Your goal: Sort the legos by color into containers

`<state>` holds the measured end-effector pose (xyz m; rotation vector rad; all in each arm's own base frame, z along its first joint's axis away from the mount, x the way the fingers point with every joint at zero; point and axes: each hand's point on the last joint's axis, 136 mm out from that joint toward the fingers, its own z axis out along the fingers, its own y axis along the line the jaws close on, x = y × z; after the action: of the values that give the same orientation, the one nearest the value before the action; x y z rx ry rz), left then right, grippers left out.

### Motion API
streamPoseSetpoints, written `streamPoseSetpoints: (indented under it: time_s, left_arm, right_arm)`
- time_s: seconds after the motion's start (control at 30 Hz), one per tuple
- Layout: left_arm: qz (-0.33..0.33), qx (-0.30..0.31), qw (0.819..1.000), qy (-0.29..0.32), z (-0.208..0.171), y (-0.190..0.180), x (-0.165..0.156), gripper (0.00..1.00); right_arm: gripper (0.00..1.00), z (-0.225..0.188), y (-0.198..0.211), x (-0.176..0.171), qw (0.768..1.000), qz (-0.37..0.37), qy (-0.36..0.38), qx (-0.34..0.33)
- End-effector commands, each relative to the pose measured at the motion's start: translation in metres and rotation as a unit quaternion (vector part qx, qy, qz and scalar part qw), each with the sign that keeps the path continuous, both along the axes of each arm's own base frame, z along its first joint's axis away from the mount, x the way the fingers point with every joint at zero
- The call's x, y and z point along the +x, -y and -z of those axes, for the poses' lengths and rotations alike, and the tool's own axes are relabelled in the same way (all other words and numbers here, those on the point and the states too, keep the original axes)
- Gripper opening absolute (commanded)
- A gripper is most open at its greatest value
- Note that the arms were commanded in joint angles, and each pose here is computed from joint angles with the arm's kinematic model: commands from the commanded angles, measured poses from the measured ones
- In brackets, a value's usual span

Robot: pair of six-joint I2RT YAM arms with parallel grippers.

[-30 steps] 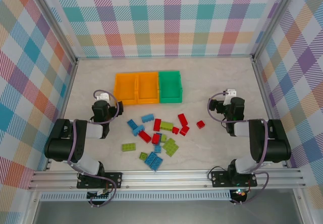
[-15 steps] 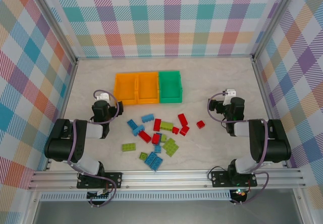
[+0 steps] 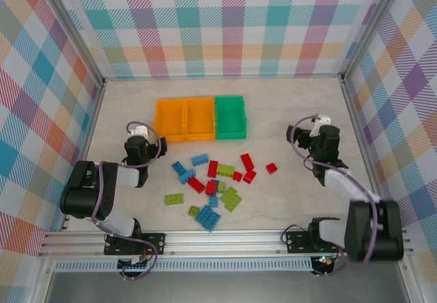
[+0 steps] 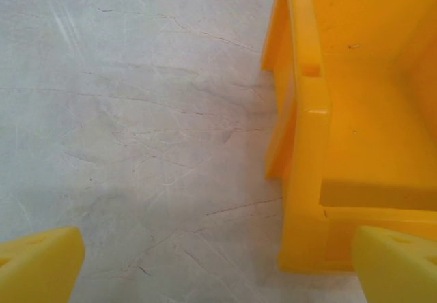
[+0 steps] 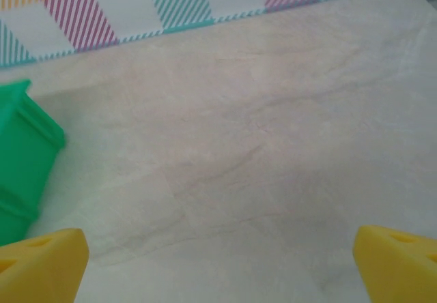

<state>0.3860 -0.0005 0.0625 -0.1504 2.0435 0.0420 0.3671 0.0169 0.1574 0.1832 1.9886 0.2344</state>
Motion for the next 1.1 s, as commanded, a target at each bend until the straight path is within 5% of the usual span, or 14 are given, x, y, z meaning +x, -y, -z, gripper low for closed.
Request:
streamPoseSetpoints:
  time_s: [0.0, 0.1, 0.2, 0.33, 0.5, 0.67, 0.77, 1.07]
  left_arm:
    - [-0.014, 0.014, 0.999, 0.038, -0.037, -0.001, 0.006, 1.0]
    - [-0.08, 0.019, 0.996, 0.022, -0.067, -0.014, -0.013, 1.0]
    - [-0.117, -0.056, 0.991, -0.01, -0.096, -0.012, -0.039, 1.0]
    - [-0.093, -0.156, 0.977, -0.108, -0.107, 0.028, -0.072, 1.0]
    - [-0.056, -0.187, 0.955, -0.223, -0.092, 0.085, -0.111, 0.91]
    - [-0.049, -0.231, 0.919, -0.316, -0.037, 0.139, -0.134, 0.86]
    - [-0.114, -0.231, 0.905, -0.34, -0.01, 0.139, -0.134, 0.79]
    - [-0.172, -0.177, 0.904, -0.349, 0.026, 0.129, -0.117, 0.73]
  right_arm:
    - [1.0, -0.014, -0.019, -0.042, 0.985, 0.03, -0.096, 0.14]
    - [1.0, -0.025, -0.071, -0.071, 0.977, -0.056, -0.128, 0.159]
    - [1.0, -0.025, -0.119, -0.095, 0.969, -0.131, -0.172, 0.118]
    - [1.0, -0.008, -0.175, -0.121, 0.941, -0.216, -0.254, 0.056]
    - [1.0, 0.0, -0.217, -0.135, 0.916, -0.275, -0.291, 0.014]
    - [1.0, -0.001, -0.232, -0.137, 0.911, -0.288, -0.294, 0.023]
    - [1.0, -0.007, -0.231, -0.138, 0.914, -0.286, -0.286, 0.024]
    - [1.0, -0.013, -0.218, -0.145, 0.921, -0.271, -0.279, 0.023]
